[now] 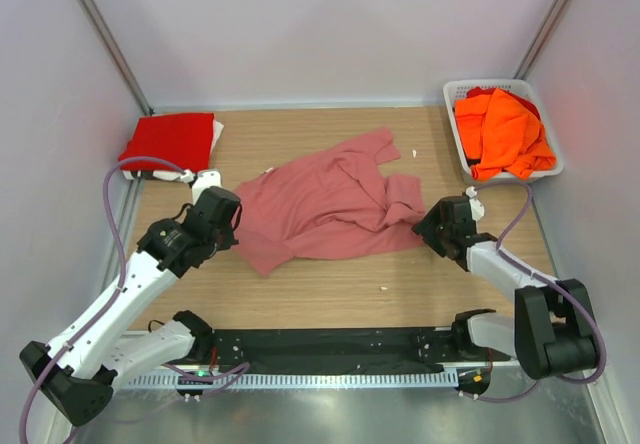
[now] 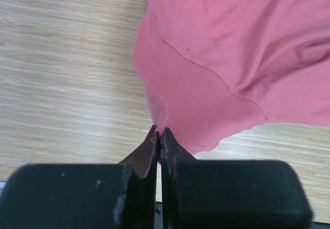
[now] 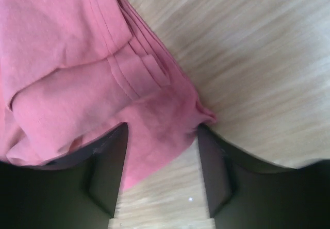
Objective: Fold and stack the t-shirts
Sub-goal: Flatten the tshirt out
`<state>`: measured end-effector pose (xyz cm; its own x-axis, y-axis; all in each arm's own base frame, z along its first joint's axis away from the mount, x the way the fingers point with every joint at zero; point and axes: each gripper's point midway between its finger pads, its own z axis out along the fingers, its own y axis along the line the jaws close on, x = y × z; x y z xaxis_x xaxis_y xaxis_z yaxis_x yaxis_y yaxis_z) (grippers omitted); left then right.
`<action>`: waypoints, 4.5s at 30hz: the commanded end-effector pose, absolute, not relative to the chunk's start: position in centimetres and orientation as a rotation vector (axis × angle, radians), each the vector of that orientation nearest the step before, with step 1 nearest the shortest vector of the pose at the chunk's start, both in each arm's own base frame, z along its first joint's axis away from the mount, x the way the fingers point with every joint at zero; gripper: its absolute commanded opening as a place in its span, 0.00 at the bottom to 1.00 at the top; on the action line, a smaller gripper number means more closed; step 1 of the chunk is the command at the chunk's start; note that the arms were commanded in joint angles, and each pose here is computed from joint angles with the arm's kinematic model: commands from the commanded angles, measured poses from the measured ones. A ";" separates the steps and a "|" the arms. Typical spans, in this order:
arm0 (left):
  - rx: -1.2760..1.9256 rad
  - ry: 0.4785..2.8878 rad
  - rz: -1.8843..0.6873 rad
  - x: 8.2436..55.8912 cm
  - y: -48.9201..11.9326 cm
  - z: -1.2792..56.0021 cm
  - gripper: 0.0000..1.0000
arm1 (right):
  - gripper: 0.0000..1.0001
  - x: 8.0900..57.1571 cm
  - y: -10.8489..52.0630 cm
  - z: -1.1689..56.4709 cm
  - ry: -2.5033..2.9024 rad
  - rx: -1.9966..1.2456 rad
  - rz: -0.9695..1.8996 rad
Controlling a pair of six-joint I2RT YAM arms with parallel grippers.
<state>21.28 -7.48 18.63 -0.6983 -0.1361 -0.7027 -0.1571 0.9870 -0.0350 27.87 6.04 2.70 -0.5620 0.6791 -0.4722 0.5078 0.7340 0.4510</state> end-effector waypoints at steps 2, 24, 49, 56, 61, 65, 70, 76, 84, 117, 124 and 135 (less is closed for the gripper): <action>-0.199 2.322 0.035 21.7 -7.4 19.1 0.00 | 0.46 26.6 6.7 -0.3 2.402 0.857 0.357; -0.205 1.930 -0.340 18.1 -6.1 41.3 0.00 | 0.01 24.6 7.1 33.4 1.899 0.486 0.590; 0.205 0.939 -0.684 -0.2 -3.8 65.5 0.00 | 0.01 7.1 -0.3 53.2 1.242 0.382 0.435; 0.150 1.070 -0.599 7.7 -5.4 65.7 0.00 | 0.01 15.4 -1.7 50.8 1.354 0.490 0.266; 0.206 1.082 -0.568 10.2 -6.8 66.0 0.00 | 0.01 19.0 -1.2 51.4 1.359 0.472 0.249; 0.334 0.902 -0.655 5.3 -7.7 68.0 0.00 | 0.01 15.4 1.0 56.6 1.168 0.270 0.363; 0.387 0.736 -0.713 -1.6 -6.3 69.7 0.00 | 0.01 6.5 3.2 62.0 0.903 0.037 0.475; 0.498 0.525 -0.804 -10.7 -5.2 70.0 0.00 | 0.01 -4.0 1.8 63.6 0.687 0.003 0.482; 0.475 0.386 -0.833 -17.1 -2.5 70.0 0.00 | 0.01 -10.5 -1.2 64.4 0.579 0.081 0.447; 0.161 2.058 -0.016 47.3 -10.3 33.4 0.00 | 0.01 43.5 2.4 23.7 1.966 0.381 -0.064; -0.024 2.358 -0.106 60.6 -10.2 16.1 0.74 | 0.60 52.7 2.4 14.9 2.171 0.441 -0.244; -0.107 2.359 -0.116 55.5 -9.6 21.2 1.00 | 1.00 50.8 4.4 14.6 2.204 0.451 -0.181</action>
